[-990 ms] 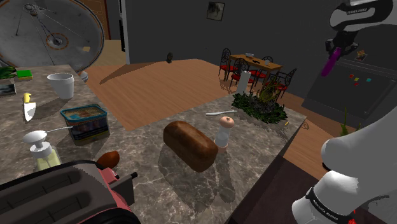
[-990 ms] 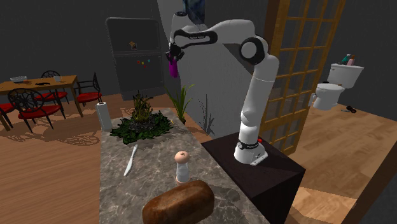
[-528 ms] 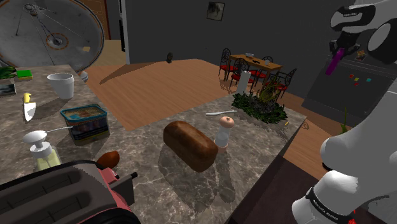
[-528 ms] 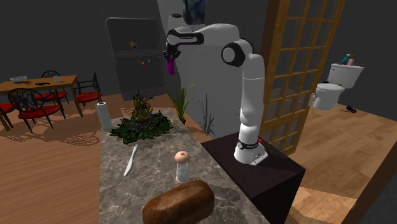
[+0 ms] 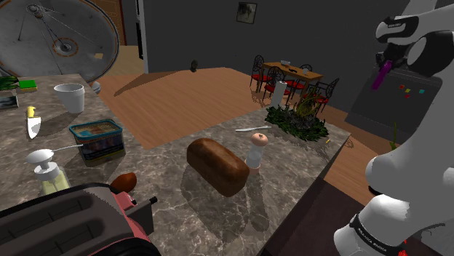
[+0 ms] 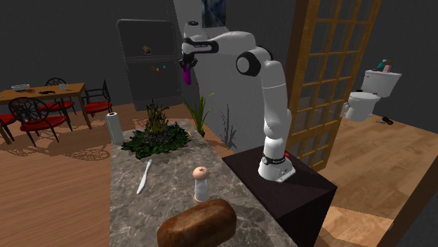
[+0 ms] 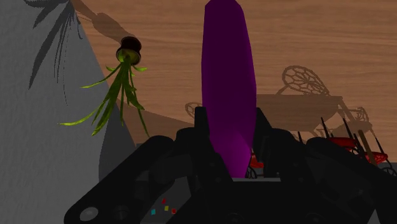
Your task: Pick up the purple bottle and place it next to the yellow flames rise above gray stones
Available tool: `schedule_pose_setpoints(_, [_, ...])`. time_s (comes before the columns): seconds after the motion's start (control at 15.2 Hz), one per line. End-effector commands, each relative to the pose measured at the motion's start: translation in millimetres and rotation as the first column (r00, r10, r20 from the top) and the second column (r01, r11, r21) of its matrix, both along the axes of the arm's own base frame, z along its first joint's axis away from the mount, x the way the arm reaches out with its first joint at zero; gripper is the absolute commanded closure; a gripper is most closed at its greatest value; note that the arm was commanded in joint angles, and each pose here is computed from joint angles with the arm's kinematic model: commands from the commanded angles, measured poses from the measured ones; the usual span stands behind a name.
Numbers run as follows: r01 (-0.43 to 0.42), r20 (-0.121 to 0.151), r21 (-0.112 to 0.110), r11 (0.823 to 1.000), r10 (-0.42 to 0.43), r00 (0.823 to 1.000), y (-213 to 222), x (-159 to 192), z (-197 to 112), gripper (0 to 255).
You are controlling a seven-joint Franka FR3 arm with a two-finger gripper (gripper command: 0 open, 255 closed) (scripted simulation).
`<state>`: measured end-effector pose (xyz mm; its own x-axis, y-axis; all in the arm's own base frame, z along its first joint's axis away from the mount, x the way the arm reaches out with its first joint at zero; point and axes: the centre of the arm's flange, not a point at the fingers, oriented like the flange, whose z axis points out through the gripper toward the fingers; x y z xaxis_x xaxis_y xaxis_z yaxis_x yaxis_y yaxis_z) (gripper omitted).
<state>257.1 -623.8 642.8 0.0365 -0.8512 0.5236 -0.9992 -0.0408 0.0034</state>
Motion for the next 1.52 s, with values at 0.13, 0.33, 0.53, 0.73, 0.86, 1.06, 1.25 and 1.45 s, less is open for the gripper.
schedule_pose_setpoints(0.13, [0.000, 0.001, -0.001, 1.000, 0.000, 1.000, 0, 1, -20, 255])
schedule_pose_setpoints(0.33, [0.000, 0.001, -0.001, 1.000, 0.000, 1.000, 0, 1, -36, 255])
schedule_pose_setpoints(0.53, [0.000, 0.001, -0.001, 1.000, 0.000, 1.000, 0, 1, -52, 255])
schedule_pose_setpoints(0.73, [0.000, 0.001, -0.001, 1.000, 0.000, 1.000, 0, 1, -68, 255])
schedule_pose_setpoints(0.86, [0.000, 0.001, -0.001, 1.000, 0.000, 1.000, 0, 1, -78, 255])
schedule_pose_setpoints(1.06, [0.000, 0.001, -0.001, 1.000, 0.000, 1.000, 0, 1, -94, 255])
schedule_pose_setpoints(1.25, [0.000, 0.001, -0.001, 1.000, 0.000, 1.000, 0, 1, -110, 255])
schedule_pose_setpoints(1.45, [0.000, 0.001, -0.001, 1.000, 0.000, 1.000, 0, 1, -126, 255])
